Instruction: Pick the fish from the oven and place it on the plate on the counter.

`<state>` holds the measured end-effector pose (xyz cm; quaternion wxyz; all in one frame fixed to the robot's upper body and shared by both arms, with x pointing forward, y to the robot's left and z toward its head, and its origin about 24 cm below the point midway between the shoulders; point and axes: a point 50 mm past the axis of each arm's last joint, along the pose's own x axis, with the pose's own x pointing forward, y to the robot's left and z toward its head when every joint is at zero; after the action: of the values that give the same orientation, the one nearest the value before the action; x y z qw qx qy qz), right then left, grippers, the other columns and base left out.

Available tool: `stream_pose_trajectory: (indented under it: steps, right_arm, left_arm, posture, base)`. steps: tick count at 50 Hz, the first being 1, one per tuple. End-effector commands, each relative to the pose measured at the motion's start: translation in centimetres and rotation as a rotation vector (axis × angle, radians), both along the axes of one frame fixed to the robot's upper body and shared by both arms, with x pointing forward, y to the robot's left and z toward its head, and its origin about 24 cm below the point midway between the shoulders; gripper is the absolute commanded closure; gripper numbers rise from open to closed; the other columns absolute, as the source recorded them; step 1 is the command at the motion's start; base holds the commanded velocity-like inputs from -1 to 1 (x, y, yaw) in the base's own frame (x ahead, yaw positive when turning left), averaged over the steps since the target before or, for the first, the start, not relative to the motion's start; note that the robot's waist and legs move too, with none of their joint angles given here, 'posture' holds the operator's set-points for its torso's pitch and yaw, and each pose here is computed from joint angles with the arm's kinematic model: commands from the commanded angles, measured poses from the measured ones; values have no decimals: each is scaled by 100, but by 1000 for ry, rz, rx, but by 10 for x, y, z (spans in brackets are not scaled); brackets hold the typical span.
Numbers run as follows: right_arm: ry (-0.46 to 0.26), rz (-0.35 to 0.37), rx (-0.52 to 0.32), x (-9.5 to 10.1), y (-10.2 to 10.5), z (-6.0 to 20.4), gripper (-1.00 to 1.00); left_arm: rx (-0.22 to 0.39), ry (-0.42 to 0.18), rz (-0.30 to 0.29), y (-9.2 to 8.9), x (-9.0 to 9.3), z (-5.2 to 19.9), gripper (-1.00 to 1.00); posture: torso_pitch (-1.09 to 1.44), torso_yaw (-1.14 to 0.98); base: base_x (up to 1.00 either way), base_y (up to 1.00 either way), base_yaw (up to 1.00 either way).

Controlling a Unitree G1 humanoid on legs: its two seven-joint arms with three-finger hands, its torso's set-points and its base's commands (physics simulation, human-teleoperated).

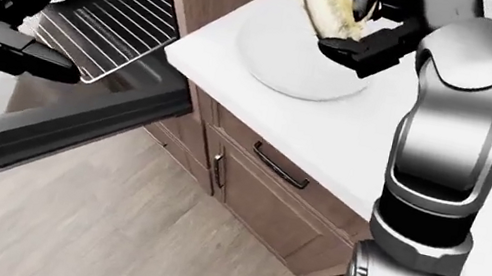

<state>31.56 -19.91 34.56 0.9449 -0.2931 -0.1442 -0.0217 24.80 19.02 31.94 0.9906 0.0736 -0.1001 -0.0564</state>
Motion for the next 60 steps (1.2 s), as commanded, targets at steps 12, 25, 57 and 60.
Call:
stream_pose_trajectory:
  steps: [12, 25, 57, 60]
  right_arm:
    - [-224, -21, -21, -27, -2, 37, 98]
    - [-212, 2, -39, -30, 2, 39, 98]
    - [-1, 282, -165, -15, 70, 17, 98]
    - [21, 288, -182, -11, 77, 13, 98]
  left_arm:
    - [-12, -79, 0, 1, -6, 11, -100]
    - [-33, -114, 34, 10, -26, 13, -100]
    - [-69, -123, 98, 20, -33, 10, -100]
    - [-74, -124, 101, 23, -34, 10, -100]
  posture:
    - [47, 0]
    - [47, 0]
    - [47, 0]
    - [47, 0]
  base:
    - [28, -6, 0]
    - [0, 0, 0]
    - [0, 0, 0]
    - [0, 0, 0]
